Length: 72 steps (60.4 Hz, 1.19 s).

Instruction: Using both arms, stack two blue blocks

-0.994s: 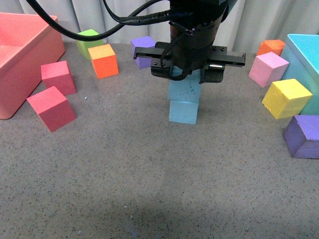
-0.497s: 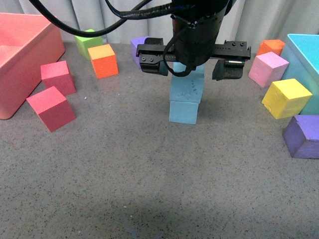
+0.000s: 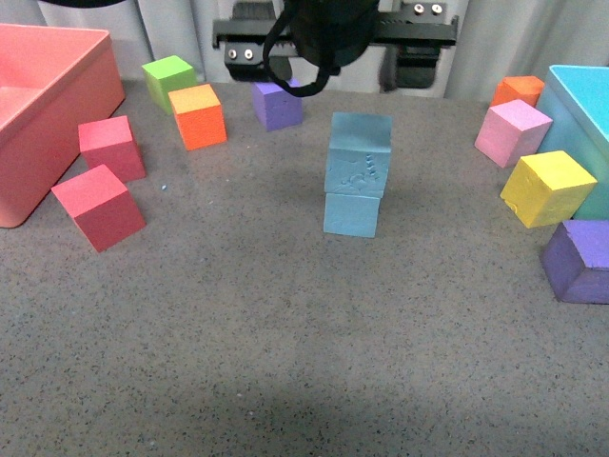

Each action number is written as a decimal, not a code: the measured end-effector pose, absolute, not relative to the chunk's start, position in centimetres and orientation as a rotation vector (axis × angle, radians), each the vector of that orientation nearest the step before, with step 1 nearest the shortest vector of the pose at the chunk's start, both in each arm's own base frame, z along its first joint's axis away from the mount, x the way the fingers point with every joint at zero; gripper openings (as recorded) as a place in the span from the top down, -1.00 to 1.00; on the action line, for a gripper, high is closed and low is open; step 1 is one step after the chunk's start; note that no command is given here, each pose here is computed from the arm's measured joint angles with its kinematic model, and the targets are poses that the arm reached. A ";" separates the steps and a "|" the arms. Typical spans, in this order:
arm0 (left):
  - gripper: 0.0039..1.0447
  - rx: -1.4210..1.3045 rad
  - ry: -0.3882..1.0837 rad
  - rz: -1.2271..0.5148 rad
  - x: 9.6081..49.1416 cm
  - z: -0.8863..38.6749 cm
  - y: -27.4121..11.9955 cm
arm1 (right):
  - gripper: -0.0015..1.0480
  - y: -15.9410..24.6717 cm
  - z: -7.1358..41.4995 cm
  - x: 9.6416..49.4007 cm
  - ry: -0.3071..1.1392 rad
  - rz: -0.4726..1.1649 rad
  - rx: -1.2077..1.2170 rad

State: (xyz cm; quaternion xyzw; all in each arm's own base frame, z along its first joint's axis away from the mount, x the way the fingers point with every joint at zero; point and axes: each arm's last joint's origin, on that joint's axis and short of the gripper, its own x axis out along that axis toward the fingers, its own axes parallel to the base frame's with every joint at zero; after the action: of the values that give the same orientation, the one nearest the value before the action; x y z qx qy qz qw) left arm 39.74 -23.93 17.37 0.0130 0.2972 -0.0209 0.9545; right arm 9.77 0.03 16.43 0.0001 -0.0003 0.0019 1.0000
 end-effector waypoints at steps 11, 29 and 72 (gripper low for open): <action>-0.04 -0.023 0.089 -0.020 34.9 17.2 -16.3 | -0.81 0.0 16.4 9.8 -0.001 0.002 0.000; 0.94 -0.019 0.004 -0.002 26.7 16.4 -7.5 | -0.81 0.0 16.4 9.8 -0.001 0.004 0.000; 0.93 -0.007 0.013 -0.010 16.1 16.2 -0.9 | -0.81 0.0 16.4 9.8 -0.001 0.004 0.000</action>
State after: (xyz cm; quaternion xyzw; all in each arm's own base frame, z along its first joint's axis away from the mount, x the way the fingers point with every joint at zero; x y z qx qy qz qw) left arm 16.14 -0.89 16.23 -0.0037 0.0064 -0.0051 1.0000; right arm 9.77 0.03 16.43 0.0001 -0.0003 0.0019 1.0000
